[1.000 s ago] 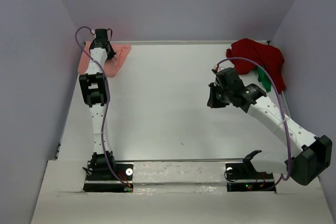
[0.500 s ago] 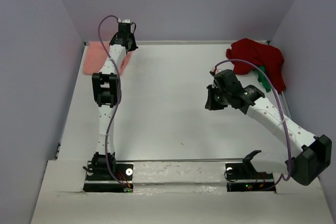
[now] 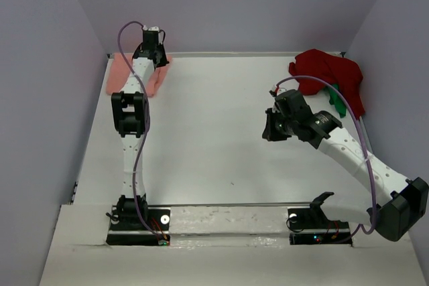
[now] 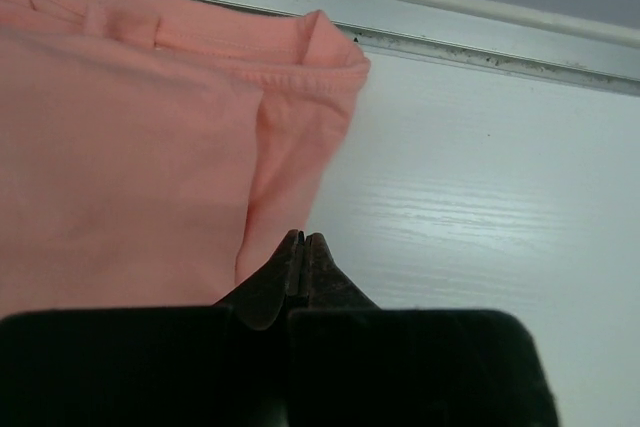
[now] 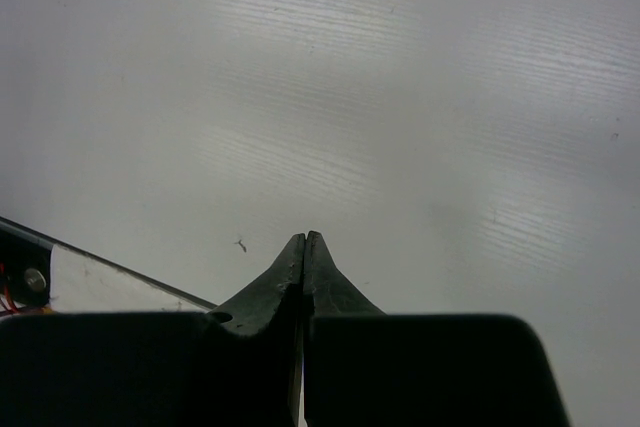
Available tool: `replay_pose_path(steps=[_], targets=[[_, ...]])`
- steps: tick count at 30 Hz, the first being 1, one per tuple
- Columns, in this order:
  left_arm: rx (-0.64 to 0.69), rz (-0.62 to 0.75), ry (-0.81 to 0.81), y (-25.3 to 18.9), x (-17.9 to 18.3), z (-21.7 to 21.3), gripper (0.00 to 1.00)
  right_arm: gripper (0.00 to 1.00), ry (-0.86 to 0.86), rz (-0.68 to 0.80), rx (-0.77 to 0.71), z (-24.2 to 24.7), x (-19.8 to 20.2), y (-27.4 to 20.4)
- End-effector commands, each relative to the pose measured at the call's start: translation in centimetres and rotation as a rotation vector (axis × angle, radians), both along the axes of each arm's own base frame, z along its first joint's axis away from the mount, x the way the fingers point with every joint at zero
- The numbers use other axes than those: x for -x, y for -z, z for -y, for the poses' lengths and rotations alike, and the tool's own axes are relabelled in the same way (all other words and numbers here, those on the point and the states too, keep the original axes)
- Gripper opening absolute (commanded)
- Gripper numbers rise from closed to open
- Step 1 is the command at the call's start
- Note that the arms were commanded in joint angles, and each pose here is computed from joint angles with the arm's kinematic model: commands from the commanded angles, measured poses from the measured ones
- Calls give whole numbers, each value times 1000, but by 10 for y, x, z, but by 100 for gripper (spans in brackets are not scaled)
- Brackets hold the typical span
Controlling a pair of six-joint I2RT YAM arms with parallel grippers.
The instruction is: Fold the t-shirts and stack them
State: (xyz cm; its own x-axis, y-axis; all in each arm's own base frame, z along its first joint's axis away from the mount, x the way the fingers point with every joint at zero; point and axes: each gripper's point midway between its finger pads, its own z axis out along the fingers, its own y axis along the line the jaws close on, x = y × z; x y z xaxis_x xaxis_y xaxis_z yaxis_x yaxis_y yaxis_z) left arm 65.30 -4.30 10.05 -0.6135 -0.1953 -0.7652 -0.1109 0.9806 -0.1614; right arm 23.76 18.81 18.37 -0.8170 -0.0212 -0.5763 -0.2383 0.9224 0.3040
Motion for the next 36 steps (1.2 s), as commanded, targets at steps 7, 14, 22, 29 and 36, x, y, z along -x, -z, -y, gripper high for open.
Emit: replay_pose_path(steps=[7, 14, 22, 29, 36], targets=[[11, 1, 161, 4, -1, 45, 0, 0, 5, 27, -11, -4, 0, -12], [-29, -57, 128, 34, 0, 37, 0, 0, 20, 53, 2, 0, -2, -20], [-46, -66, 77, 42, -3, 26, 0, 0, 25, 48, 5, 1, -1, -21], [18, -67, 20, 41, -8, 13, 0, 0, 34, 57, -3, 2, 0, -27], [41, -71, 1, 46, -9, 10, 0, 0, 40, 65, -14, 2, 3, -34]])
